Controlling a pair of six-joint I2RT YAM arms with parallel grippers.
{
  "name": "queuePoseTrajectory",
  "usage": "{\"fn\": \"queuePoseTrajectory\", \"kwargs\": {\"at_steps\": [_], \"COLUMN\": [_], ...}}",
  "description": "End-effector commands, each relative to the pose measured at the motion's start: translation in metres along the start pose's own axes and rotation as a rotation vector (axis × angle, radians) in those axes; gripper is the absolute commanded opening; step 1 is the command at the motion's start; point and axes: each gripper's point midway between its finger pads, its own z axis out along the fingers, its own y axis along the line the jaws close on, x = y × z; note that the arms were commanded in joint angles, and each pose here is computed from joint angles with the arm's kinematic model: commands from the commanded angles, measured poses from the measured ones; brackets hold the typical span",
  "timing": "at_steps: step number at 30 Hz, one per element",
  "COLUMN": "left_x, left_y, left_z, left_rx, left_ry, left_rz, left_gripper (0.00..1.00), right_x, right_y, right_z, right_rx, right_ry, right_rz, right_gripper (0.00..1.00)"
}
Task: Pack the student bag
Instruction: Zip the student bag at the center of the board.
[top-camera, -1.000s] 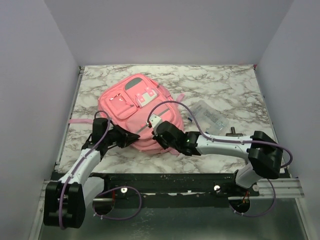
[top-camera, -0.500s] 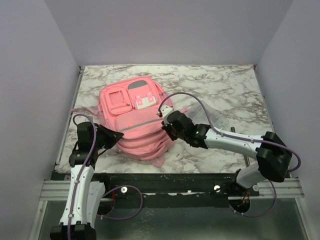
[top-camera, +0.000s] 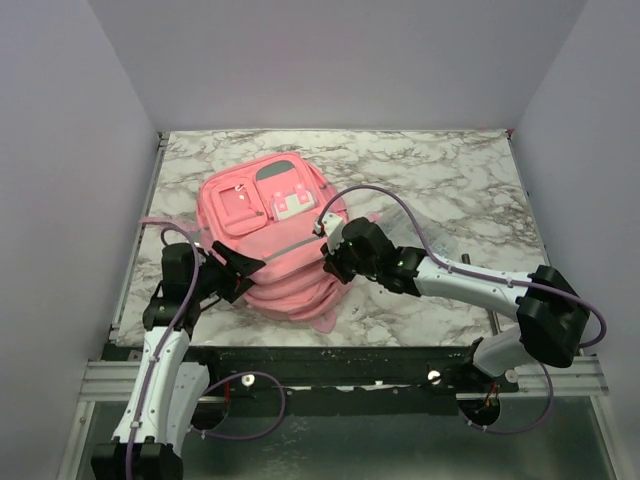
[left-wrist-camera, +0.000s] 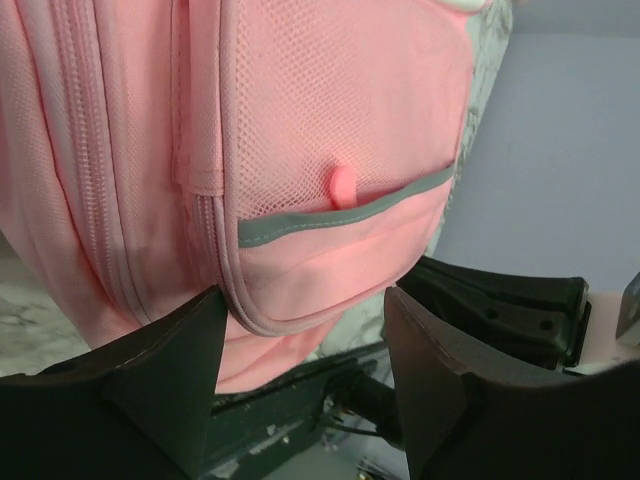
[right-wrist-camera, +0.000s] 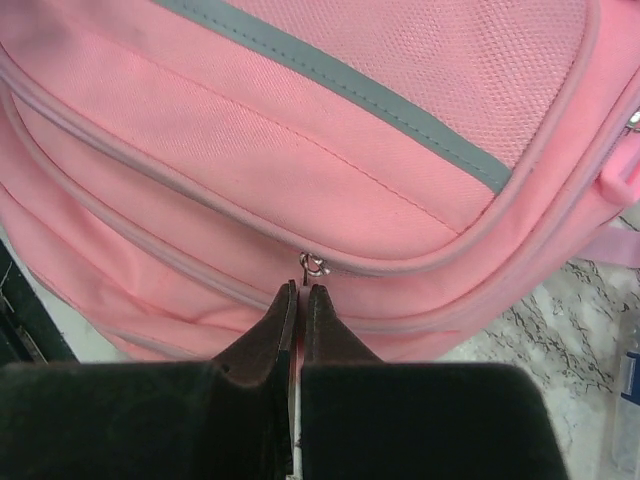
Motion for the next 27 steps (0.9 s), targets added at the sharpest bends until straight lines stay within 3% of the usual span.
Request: {"fn": "queuePoseTrajectory", "kwargs": {"at_steps": [1, 5, 9, 20, 24, 27], "left_x": [0.058, 0.07, 0.046, 0.033, 0.036, 0.053], "left_y": [-0.027, -0.038, -0.03, -0.111, -0.117, -0.108], "left_z": [0.002, 0.002, -0.002, -0.014, -0.02, -0.01], "left_rx": [0.097, 0.089, 0.023, 0.222, 0.27, 0.3], "left_ry": [0.237, 0.246, 0.077, 0.05, -0.007, 0.069], "left_rz": [-0.242, -0.299, -0.203, 0.691, 1.124, 1.316], "left_gripper": [0.64, 0.62, 0.69, 0.71, 0.71, 0.68], "right_x": [-0.036, -0.03, -0.023, -0.022, -0.025, -0.034], "right_y": [0.024, 0.024, 0.014, 0.021, 0.026, 0.027], "right_z": [-0.004, -0.004, -0.008, -0.02, -0.021, -0.026], "right_rx": [-0.124, -0.126, -0.067, -0.094, -0.142, -0.178], "right_ry": [-0.134, -0.108, -0.104, -0.132, -0.159, -0.195], "right_rz": [-0.027, -0.038, -0.02, 0.027, 0.056, 0.084], "right_gripper": [0.01, 0.01, 0.01, 0.01, 0.01, 0.01]}}
